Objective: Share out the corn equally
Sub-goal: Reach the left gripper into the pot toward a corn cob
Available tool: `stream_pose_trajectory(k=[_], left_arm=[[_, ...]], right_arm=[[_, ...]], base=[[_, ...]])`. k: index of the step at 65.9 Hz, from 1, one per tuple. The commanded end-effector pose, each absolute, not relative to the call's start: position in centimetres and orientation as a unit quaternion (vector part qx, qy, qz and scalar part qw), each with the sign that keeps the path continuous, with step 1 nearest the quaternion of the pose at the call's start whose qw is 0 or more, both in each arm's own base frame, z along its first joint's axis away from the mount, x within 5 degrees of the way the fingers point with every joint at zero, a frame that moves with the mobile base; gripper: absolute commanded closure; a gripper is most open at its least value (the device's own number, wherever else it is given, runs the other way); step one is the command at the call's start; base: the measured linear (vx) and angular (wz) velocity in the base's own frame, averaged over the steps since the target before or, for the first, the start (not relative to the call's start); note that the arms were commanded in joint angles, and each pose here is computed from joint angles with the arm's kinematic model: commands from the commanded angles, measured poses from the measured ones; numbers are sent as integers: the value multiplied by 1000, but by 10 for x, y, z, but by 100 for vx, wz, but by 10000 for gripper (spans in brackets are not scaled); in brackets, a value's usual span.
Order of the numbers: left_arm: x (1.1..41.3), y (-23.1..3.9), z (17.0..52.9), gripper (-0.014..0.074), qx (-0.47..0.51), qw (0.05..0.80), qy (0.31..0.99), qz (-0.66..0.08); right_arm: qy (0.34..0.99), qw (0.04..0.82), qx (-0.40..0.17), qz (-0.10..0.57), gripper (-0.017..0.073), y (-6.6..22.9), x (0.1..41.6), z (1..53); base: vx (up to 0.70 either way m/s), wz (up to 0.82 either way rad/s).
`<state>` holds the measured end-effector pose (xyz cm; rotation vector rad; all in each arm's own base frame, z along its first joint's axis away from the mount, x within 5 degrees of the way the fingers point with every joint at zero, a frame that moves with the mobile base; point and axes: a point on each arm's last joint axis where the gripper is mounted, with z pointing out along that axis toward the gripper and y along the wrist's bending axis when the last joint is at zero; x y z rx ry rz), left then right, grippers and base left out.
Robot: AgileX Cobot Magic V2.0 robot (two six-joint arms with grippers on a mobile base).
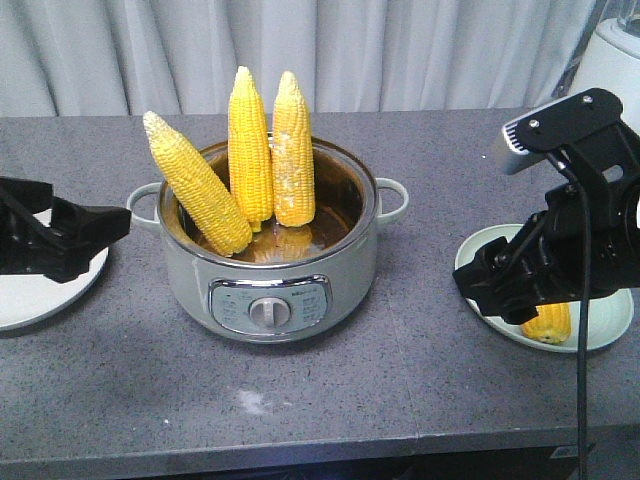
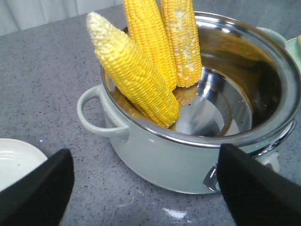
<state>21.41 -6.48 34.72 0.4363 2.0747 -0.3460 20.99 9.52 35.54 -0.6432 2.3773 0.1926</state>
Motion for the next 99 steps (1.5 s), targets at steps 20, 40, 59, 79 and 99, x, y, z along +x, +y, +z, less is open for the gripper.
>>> stream_pose_trajectory(k=[20,40,59,79,99], left_arm=[[265,-81,331,-27,171,500,830,-181],[304,-90,338,-22,175,501,827,-185],[343,-102,339,-17,207,490,824,-195],[362,-134,337,4,245,482,812,-219],[367,-144,324,135,278,478,808,-203]], right_arm=[[891,373,-247,73,-13,94,209,371],[891,373,-247,73,-13,94,209,371],[891,373,-247,73,-13,94,209,371],[891,373,-247,73,-13,94,209,371],[891,373,-247,73,-13,94,209,371]], base=[[0,0],[0,0],[0,0],[0,0],[0,0]])
